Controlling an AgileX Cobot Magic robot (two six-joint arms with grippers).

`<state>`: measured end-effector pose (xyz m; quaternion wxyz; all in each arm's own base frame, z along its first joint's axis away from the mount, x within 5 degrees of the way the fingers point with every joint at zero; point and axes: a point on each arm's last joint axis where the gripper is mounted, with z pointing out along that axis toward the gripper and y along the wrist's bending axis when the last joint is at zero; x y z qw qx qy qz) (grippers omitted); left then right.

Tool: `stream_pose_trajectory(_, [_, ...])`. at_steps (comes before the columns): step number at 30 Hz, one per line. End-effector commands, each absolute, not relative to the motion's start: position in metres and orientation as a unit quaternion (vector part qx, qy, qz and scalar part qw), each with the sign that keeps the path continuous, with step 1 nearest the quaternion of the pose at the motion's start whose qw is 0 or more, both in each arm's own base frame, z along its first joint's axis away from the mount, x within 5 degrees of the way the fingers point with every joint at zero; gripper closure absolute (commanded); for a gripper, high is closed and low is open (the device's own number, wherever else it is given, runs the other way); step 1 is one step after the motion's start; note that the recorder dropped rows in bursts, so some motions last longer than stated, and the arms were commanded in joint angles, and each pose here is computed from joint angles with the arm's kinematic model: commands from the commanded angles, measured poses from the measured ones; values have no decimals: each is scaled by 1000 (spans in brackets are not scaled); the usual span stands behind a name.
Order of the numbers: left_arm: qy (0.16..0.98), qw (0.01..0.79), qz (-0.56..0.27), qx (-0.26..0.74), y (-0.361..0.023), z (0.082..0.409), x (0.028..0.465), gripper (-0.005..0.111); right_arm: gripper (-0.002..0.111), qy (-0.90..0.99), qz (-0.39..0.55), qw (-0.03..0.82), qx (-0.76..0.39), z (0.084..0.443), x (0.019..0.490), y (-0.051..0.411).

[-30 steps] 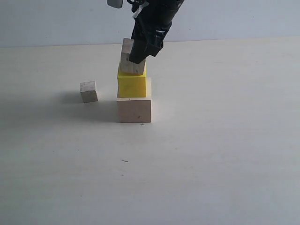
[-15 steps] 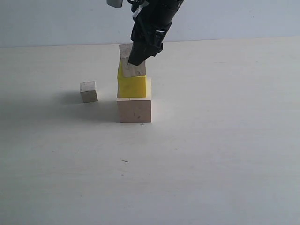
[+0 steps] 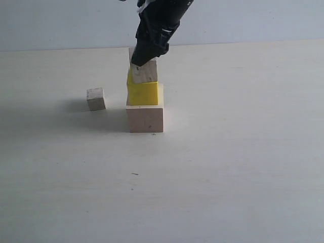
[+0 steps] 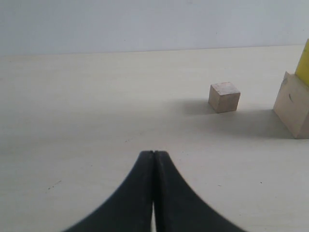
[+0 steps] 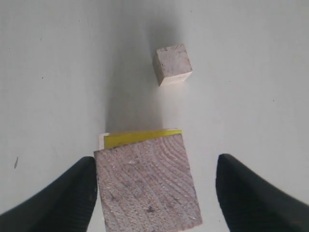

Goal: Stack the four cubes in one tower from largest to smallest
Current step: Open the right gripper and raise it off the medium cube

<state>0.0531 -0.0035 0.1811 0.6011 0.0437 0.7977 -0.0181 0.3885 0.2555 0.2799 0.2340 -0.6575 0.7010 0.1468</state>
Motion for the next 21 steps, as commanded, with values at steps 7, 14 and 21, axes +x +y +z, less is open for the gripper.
stream_pose_trajectory(7, [795, 605, -24, 44, -4, 181, 53, 107, 41, 701, 162, 247, -649, 287, 388, 257])
stream_pose_trajectory(14, [795, 605, -24, 44, -4, 181, 53, 107, 41, 701, 168, 236, -652, 286, 386, 256])
stream_pose_trajectory(21, [795, 605, -24, 44, -4, 181, 53, 107, 43, 701, 170, 228, -655, 283, 385, 256])
